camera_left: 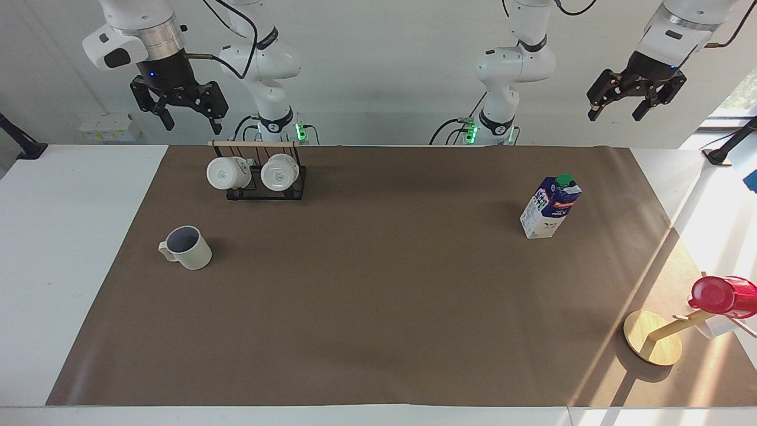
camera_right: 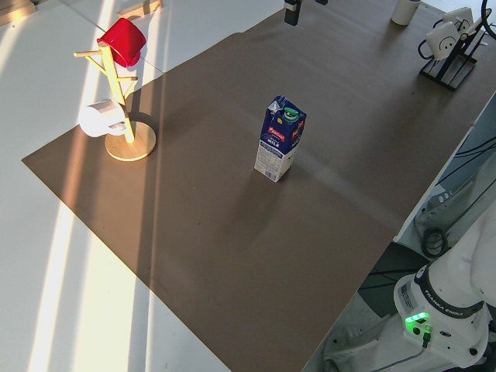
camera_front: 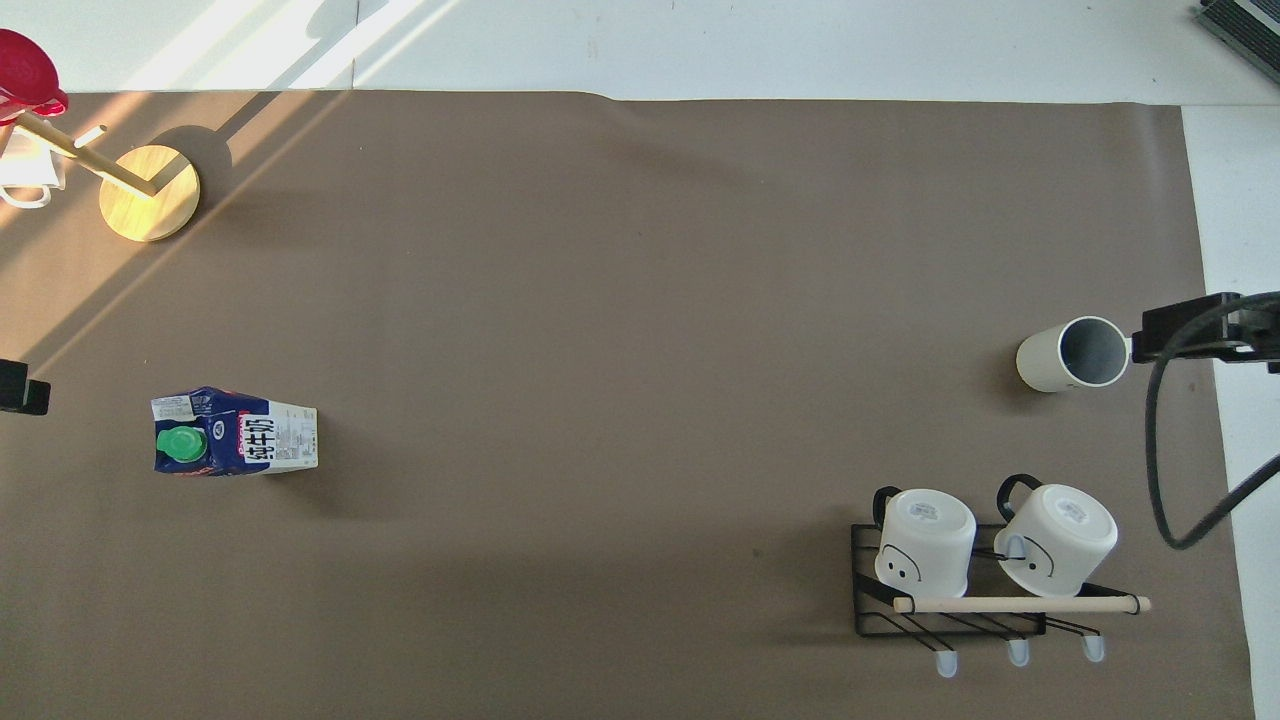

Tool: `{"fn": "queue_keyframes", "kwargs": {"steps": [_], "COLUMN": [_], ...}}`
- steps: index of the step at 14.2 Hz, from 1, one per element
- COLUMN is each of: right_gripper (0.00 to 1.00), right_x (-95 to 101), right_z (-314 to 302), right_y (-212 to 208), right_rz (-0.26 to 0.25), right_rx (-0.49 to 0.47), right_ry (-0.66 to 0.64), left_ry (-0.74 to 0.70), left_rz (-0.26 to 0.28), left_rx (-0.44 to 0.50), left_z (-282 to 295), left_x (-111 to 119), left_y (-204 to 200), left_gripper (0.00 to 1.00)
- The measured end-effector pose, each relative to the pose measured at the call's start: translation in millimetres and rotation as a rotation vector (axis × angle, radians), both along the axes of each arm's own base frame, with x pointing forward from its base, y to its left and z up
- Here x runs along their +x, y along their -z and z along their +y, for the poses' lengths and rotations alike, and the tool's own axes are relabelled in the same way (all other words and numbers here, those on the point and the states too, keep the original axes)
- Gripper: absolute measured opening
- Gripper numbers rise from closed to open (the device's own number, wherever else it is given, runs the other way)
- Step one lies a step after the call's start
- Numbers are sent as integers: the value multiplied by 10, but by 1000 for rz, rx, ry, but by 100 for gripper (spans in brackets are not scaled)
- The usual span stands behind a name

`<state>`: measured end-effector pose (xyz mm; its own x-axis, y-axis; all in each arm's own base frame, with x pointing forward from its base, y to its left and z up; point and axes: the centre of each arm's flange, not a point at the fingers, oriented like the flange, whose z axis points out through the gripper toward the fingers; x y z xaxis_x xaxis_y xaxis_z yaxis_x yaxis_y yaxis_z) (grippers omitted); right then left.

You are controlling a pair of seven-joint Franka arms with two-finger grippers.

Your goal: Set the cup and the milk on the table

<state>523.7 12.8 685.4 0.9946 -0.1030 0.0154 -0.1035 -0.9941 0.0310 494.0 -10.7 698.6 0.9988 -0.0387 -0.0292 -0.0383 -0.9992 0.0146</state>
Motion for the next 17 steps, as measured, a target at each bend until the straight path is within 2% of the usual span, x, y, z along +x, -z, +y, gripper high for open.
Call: {"fn": "queue_keyframes", "kwargs": {"steps": [13,17], "right_gripper": [100,100], "right_x": [0,69], "right_z": [0,-119], "right_y": [0,3], "right_rz": [0,-42], "right_rx": [0,1], "right_ry": [0,21], "left_ry": [0,0], "left_rz": [0,0], "left_rx": [0,0], "left_z": [0,0], "left_x": [0,0], "left_y": [0,0], "left_gripper": [100,100]}}
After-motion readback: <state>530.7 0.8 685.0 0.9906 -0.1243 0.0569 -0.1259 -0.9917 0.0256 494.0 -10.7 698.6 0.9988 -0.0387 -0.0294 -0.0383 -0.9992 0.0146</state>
